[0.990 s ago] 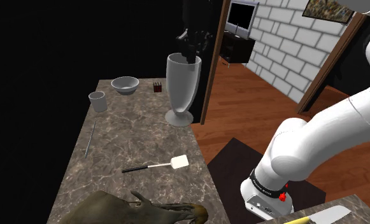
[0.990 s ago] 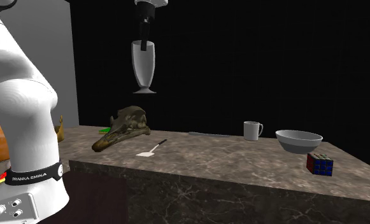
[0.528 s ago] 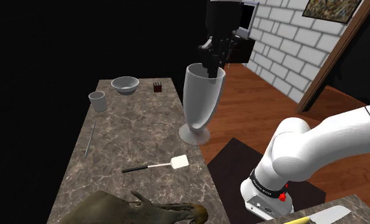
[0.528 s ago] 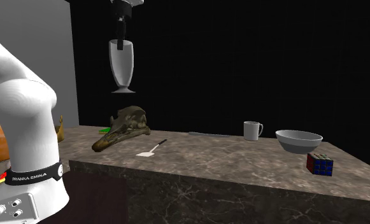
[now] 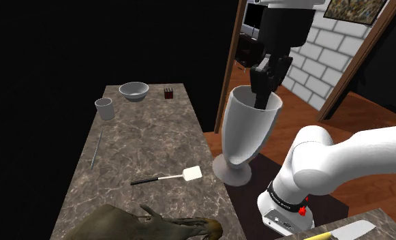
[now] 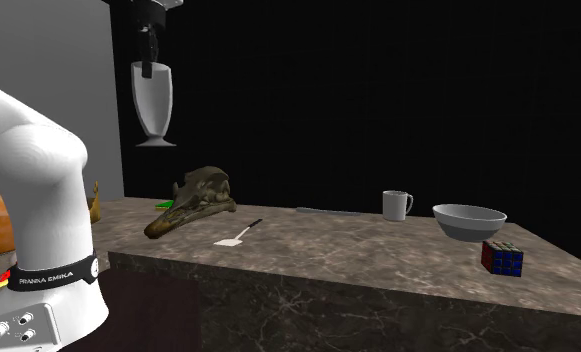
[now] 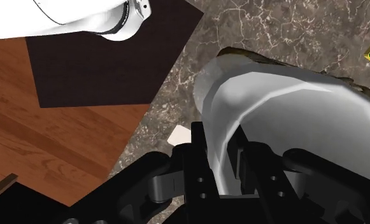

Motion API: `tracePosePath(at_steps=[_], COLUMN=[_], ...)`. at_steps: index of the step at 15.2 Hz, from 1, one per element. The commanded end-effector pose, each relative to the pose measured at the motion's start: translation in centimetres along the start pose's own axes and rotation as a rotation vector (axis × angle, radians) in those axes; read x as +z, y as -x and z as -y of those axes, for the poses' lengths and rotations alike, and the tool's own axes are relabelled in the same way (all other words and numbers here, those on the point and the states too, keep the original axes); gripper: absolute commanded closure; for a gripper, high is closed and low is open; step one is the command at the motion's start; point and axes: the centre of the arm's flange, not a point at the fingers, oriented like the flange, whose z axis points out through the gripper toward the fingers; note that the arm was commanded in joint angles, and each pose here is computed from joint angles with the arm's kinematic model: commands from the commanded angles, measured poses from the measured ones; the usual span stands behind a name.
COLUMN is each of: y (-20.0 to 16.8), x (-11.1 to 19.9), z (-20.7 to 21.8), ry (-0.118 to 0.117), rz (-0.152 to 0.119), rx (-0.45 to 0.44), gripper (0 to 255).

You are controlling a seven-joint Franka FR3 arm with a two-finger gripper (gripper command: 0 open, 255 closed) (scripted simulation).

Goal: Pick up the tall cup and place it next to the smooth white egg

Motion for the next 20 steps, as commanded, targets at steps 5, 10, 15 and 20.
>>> tracePosePath(at_steps=[5, 10, 15, 20], y=[7.7, 14.1, 20.5, 26.9], x=[0.8, 1.3, 1.8, 2.4], z=[2.0, 3.6, 5.1, 6.7], ry=[0.000, 0.000, 0.000, 0.000], rz=[0.000, 0.000, 0.000, 0.000], rx=[0.001, 0.001, 0.001, 0.001], gripper=[255, 255, 255, 255])
